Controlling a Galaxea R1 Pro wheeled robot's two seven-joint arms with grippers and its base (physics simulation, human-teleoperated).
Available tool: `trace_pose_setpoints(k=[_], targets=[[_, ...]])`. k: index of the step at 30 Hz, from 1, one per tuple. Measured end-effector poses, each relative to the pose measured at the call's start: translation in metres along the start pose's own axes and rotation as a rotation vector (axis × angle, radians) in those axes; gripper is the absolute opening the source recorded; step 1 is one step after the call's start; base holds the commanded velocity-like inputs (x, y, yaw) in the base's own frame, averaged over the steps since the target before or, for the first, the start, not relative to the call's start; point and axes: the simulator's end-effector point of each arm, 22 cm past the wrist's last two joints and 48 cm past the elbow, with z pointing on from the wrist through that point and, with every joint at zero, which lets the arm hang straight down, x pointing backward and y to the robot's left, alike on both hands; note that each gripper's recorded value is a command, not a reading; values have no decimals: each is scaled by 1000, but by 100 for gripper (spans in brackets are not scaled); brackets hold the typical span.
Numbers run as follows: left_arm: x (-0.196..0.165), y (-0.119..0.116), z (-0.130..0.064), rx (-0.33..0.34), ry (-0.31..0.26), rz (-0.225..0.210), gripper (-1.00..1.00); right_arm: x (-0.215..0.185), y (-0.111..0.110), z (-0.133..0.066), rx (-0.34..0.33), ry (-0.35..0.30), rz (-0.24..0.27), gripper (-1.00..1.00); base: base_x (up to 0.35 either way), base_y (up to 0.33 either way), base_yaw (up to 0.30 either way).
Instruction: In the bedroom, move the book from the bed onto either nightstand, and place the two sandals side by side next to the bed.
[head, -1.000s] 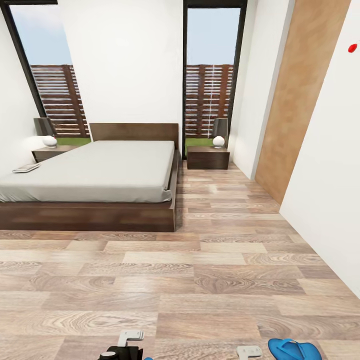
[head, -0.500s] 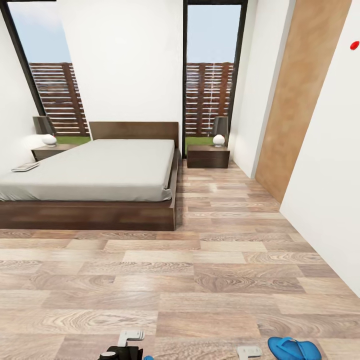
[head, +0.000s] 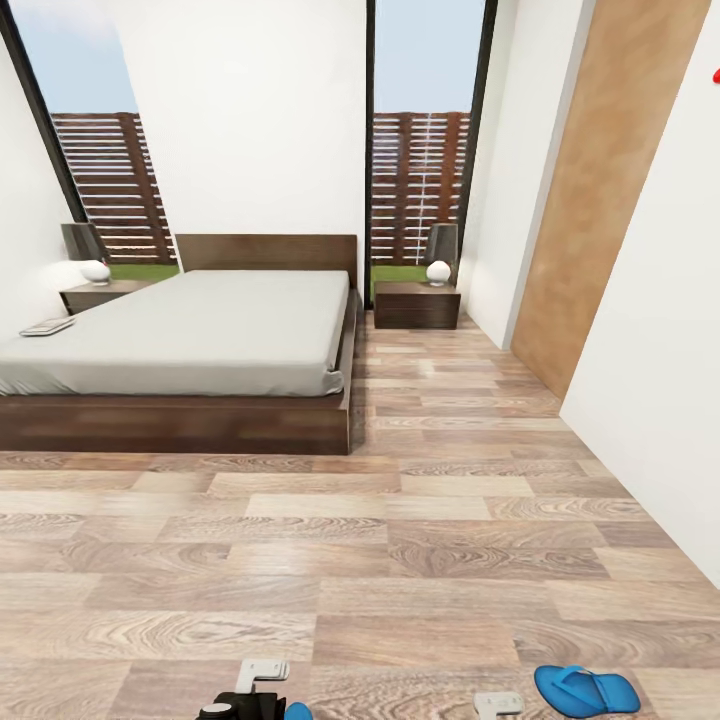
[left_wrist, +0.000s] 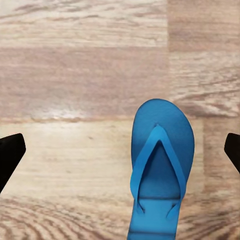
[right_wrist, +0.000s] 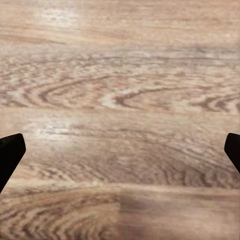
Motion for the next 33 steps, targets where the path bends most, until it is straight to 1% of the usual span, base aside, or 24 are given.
trace_pose_setpoints(k=[13,19,26,30,33], targets=[[0,-1,0,2,-1,-1,100,-4,-1,0,1,-9,-1,100,0,0,0],[0,-2,0,3,-1,-1,100,-8,2,0,-11,-18,-1,100,0,0,0],[0,-3,0,4,-1,-1,100,-28,9,-1,-29,-57,-8,100,0,0,0],[0,-3,0,5,-1,-1,100,-52,16,-2,-41,-105,-22,100,0,0,0],[-1,-4,0,6,-2,-1,100,-63,19,-4,-47,-118,-30,100,0,0,0]])
